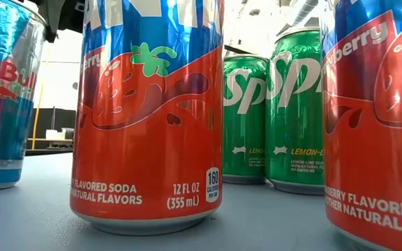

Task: Place canned beverage on shelf
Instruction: Put the blue soda can on the shelf aligned with the other blue soda cans

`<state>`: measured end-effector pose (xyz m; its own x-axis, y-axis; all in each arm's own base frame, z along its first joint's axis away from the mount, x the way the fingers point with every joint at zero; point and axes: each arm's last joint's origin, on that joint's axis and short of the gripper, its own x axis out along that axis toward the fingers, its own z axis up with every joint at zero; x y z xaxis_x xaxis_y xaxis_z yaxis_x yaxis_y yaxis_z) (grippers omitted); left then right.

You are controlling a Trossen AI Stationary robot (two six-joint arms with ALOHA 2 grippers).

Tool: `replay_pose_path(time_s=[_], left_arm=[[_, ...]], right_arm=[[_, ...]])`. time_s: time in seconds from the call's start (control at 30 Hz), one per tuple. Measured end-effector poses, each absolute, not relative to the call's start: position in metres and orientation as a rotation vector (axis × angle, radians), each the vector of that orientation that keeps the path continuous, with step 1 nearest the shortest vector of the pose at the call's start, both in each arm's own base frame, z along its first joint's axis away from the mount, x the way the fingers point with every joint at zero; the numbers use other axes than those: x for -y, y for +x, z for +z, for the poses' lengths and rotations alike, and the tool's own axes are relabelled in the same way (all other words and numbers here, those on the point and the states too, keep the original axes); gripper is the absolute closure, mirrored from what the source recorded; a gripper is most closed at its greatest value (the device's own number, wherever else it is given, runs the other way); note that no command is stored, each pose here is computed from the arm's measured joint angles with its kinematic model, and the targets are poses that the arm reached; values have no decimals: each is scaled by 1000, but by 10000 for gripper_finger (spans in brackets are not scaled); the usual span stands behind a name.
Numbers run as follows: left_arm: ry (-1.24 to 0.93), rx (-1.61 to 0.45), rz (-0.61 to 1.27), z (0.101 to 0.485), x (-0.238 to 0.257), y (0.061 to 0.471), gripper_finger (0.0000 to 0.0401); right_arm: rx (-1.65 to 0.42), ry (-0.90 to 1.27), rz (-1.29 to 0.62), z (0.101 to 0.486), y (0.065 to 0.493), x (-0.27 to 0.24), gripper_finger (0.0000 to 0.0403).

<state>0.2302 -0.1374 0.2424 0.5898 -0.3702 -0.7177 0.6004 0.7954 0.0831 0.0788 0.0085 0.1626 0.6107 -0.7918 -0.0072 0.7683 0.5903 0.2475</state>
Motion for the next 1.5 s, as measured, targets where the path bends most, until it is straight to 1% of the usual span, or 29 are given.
replay_pose_path(time_s=[0.4, 0.5, 0.57, 0.7, 0.8, 1.1, 1.23, 1.33, 1.5], left_arm=[[360, -810, -462, 250, 112, 222, 175], [438, -810, -479, 253, 105, 219, 175], [487, -852, -495, 252, 99, 215, 175], [481, -923, -486, 249, 87, 213, 174], [464, -930, -487, 249, 80, 216, 172], [568, -941, -473, 248, 56, 221, 170], [586, -917, -445, 251, 47, 224, 173], [556, -895, -398, 258, 39, 220, 174], [526, -699, -277, 290, 24, 215, 169]], right_arm=[[108, 236, -910, 163, 79, -9, 121], [108, 237, -910, 163, 79, -8, 121], [108, 236, -910, 163, 79, -9, 121], [108, 236, -910, 163, 79, -8, 121], [108, 236, -910, 163, 79, -8, 121], [119, 259, -909, 163, 79, -9, 121], [119, 259, -908, 163, 79, -9, 121], [120, 260, -909, 163, 79, -8, 121], [120, 261, -909, 163, 79, -8, 121]])
